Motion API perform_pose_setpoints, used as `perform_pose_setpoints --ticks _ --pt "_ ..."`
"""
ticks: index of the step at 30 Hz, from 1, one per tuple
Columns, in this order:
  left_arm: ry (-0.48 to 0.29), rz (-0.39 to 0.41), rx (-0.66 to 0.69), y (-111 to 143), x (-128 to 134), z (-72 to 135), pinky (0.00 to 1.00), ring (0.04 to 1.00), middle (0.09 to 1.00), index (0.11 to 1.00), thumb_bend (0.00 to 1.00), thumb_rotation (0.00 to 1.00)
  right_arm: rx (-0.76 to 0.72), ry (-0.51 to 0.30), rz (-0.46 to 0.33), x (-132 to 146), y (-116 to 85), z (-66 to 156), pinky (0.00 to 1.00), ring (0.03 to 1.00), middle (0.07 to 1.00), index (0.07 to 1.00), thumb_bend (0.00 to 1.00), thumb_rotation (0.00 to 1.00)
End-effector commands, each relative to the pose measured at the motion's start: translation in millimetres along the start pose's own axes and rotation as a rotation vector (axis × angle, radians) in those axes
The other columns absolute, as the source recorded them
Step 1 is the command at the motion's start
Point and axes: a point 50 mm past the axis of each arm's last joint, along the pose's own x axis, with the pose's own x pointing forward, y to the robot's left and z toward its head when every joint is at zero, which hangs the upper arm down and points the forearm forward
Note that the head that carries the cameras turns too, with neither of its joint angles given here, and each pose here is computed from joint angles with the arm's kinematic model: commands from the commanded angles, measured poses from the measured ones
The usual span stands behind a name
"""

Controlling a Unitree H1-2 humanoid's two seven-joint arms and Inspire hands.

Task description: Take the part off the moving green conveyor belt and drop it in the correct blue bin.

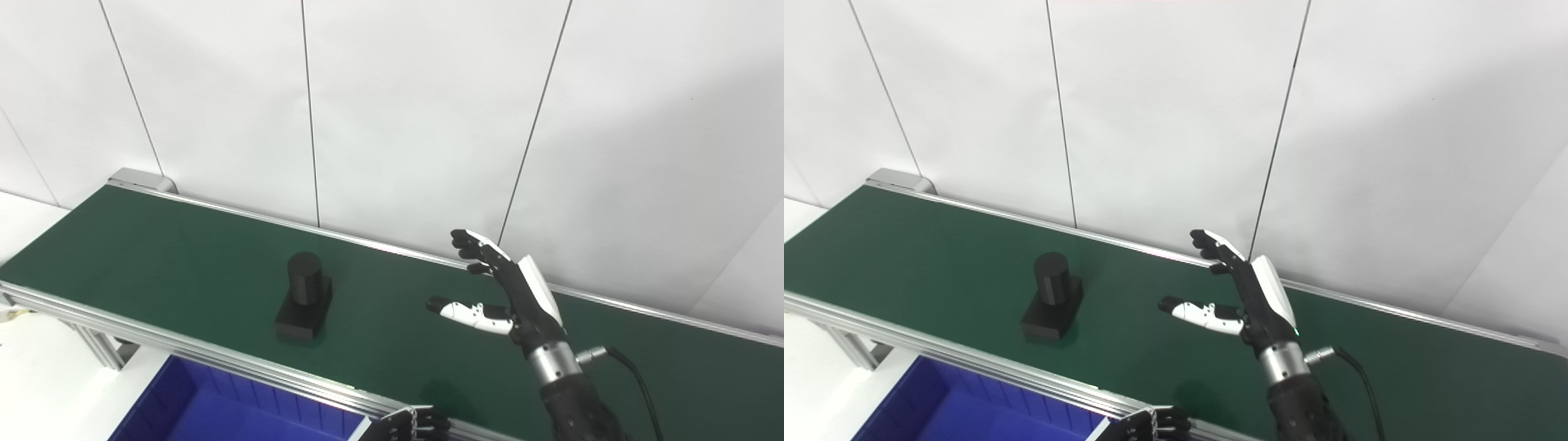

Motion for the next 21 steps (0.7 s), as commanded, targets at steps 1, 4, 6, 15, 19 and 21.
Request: perform_pose_setpoints --ticks 1,4,6,15,19,21 --pt "-0.07 -0.011 0.005 -6 13 10 0.69 0.724 0.758 0.757 0.98 0.28 -0.021 -0.111 -0.012 19 0 26 0.73 0.812 0.833 0.852 0.78 0.41" --pt "-0.07 -0.015 0.009 -7 14 10 0.68 0.725 0.764 0.761 0.97 0.29 -0.039 -0.094 0.016 28 8 26 0.78 0.848 0.856 0.858 0.78 0.41" --pt "-0.069 -0.015 0.009 -9 14 10 0.68 0.725 0.765 0.762 0.97 0.29 -0.056 -0.084 0.035 34 13 25 0.79 0.854 0.857 0.859 0.77 0.42" --pt "-0.07 -0.02 0.01 -14 19 10 0.68 0.727 0.768 0.76 0.97 0.28 -0.08 -0.057 0.088 54 32 26 0.79 0.839 0.837 0.85 0.78 0.41" --pt "-0.072 -0.021 0.016 -16 20 11 0.67 0.725 0.771 0.759 0.96 0.28 -0.09 -0.059 0.101 62 40 26 0.81 0.852 0.848 0.851 0.78 0.41" --pt "-0.071 -0.021 0.019 -16 20 11 0.67 0.724 0.769 0.757 0.96 0.27 -0.094 -0.056 0.108 64 42 25 0.81 0.857 0.853 0.854 0.78 0.42"
